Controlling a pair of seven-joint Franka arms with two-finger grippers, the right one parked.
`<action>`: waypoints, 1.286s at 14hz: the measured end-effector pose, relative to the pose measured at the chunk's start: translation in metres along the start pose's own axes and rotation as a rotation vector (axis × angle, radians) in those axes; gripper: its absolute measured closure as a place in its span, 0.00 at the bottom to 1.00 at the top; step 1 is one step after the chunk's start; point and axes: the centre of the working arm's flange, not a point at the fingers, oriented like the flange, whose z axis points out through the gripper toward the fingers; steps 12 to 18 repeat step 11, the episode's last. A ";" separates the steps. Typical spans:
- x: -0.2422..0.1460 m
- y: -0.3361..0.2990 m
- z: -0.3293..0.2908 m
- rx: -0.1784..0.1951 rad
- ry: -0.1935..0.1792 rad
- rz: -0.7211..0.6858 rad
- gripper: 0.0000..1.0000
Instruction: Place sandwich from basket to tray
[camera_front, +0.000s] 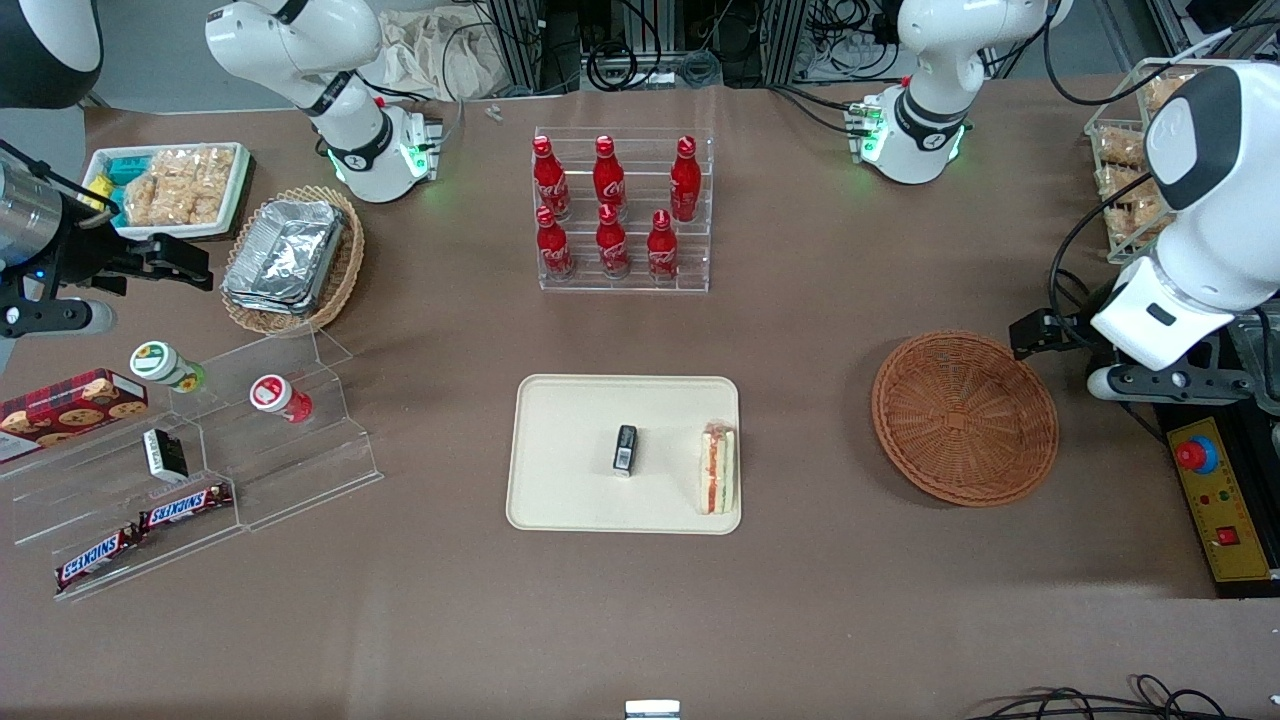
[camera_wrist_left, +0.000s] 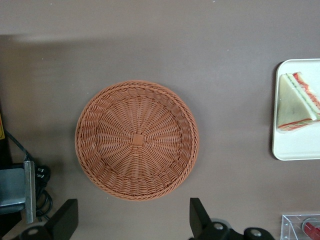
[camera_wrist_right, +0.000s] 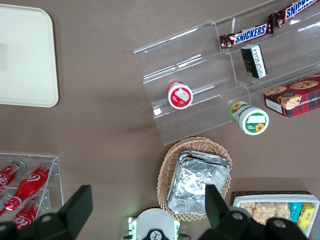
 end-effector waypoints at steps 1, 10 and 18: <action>0.000 0.005 -0.002 -0.018 0.002 -0.004 0.00; 0.000 0.019 -0.006 -0.026 0.002 -0.022 0.00; 0.001 0.017 -0.010 -0.024 -0.007 -0.019 0.00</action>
